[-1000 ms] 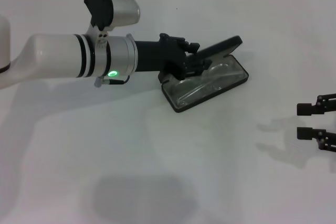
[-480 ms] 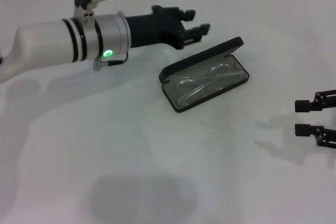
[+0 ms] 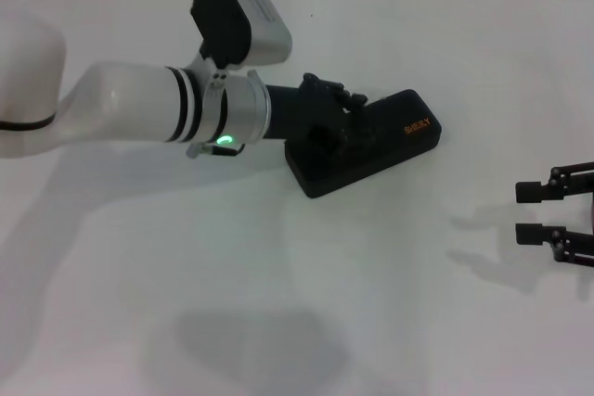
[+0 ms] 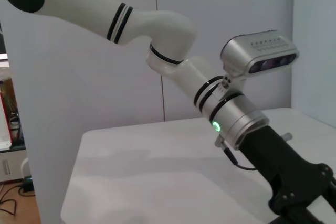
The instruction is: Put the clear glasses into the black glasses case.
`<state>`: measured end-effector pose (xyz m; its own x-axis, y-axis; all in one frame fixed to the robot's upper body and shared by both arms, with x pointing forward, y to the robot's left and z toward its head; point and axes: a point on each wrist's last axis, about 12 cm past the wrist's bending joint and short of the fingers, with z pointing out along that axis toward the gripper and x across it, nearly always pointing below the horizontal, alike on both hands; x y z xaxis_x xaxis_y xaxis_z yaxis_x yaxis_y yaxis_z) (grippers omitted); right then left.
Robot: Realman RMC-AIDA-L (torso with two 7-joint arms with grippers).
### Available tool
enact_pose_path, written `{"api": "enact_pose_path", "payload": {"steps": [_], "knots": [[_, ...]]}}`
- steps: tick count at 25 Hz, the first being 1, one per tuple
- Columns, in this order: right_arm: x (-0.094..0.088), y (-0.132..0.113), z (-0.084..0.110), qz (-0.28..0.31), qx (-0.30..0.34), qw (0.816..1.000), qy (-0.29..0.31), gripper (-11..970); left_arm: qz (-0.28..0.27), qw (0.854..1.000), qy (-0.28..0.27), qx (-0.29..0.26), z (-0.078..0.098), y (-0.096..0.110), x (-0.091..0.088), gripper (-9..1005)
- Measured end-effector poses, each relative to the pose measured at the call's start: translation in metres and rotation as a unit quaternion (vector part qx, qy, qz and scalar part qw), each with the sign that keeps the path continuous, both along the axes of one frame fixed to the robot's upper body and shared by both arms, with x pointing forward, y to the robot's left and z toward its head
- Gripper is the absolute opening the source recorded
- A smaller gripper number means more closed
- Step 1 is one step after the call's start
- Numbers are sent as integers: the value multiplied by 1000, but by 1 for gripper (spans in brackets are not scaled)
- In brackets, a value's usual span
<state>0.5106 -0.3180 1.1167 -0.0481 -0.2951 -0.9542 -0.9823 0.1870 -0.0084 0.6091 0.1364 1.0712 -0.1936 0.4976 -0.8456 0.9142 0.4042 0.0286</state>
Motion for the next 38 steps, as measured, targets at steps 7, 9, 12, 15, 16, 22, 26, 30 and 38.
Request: {"api": "enact_pose_path", "payload": {"steps": [7,9,12,15,16,22,26,30,38], "knots": [[5,5,5,-9,27,999,-14,400,-2,996,-16,-93,13,7,-10,534],[9,12,9,-8,55,998,-24,400,-21,989,-28,-141,21,14,-19,534],[19,27,15,9,88,995,-37,430,-68,970,-45,-230,39,37,-39,535],[32,49,18,43,103,993,-31,521,-108,950,-64,-287,51,68,-57,535],[35,55,18,56,103,993,-26,551,-114,946,-70,-297,52,78,-62,535],[39,70,18,85,99,991,-33,795,-90,944,-65,-312,39,113,-86,740],[39,75,18,91,102,989,-49,841,-72,946,-68,-309,31,124,-100,843],[42,77,16,81,100,990,-56,853,-69,946,-70,-308,27,126,-105,894],[43,79,8,56,93,993,-50,853,-77,947,-82,-301,26,123,-105,895]]}}
